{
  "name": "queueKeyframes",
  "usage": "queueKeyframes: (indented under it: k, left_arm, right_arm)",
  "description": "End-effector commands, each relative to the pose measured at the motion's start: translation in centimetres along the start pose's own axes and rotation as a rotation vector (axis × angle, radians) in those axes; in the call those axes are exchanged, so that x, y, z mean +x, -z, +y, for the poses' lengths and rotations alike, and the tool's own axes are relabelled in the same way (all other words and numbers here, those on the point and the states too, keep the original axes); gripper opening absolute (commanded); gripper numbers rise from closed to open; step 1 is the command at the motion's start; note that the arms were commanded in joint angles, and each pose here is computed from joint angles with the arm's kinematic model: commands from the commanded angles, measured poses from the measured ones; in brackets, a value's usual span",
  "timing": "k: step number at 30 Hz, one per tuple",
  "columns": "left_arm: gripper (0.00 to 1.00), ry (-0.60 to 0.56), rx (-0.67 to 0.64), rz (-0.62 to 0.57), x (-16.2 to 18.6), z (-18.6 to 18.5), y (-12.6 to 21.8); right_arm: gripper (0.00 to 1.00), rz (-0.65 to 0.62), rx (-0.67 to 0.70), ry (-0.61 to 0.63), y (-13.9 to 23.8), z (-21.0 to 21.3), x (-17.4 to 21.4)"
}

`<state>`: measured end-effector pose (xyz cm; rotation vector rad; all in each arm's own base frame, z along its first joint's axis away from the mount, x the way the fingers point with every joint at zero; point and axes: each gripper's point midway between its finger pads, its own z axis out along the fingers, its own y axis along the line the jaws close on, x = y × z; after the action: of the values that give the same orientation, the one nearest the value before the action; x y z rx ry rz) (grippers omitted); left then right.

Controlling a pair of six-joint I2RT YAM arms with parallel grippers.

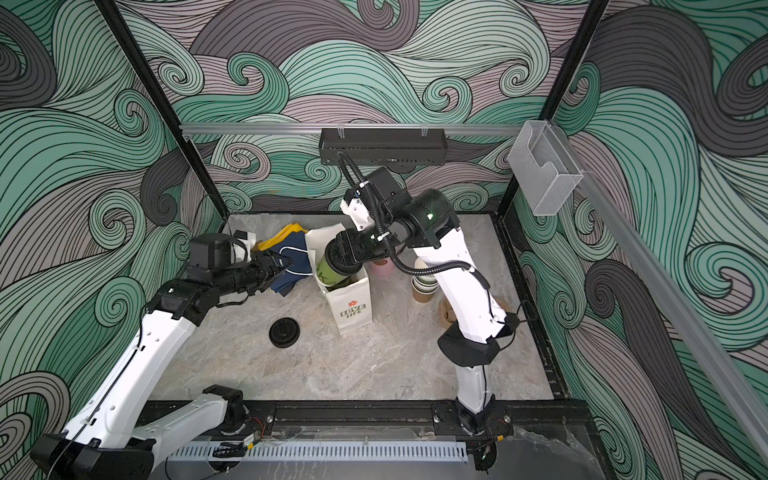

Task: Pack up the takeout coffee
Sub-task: 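Lift the green cup with the right gripper and carry it over the bag, then lower the green cup into the bag beside the first cup with the right gripper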

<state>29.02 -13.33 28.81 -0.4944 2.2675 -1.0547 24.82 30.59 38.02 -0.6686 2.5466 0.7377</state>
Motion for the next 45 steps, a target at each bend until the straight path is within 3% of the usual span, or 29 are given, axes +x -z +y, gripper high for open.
queueKeyframes:
  k: [1,6,25,33,45]
  left_arm:
    - [0.51,-0.01,0.01,0.019,0.1,0.0,-0.2]
    - [0.45,-0.01,0.013,0.02,0.2,-0.2,-0.1]
    - [0.3,-0.002,0.019,0.044,0.2,-0.3,-0.6]
    - [0.24,-0.01,0.033,0.052,0.4,-0.5,-0.6]
    - [0.22,-0.012,0.051,0.069,0.5,-0.9,-0.6]
  right_arm:
    - [0.62,0.12,0.132,-0.032,-0.5,-2.8,2.8]
    - [0.61,0.126,0.242,-0.038,-2.2,-4.9,2.1]
    - [0.6,0.264,0.381,-0.001,-9.6,-5.9,3.0]
    - [0.6,0.34,0.444,0.006,-11.1,-6.8,4.3]
    - [0.6,0.399,0.425,-0.022,-11.9,-6.6,5.5]
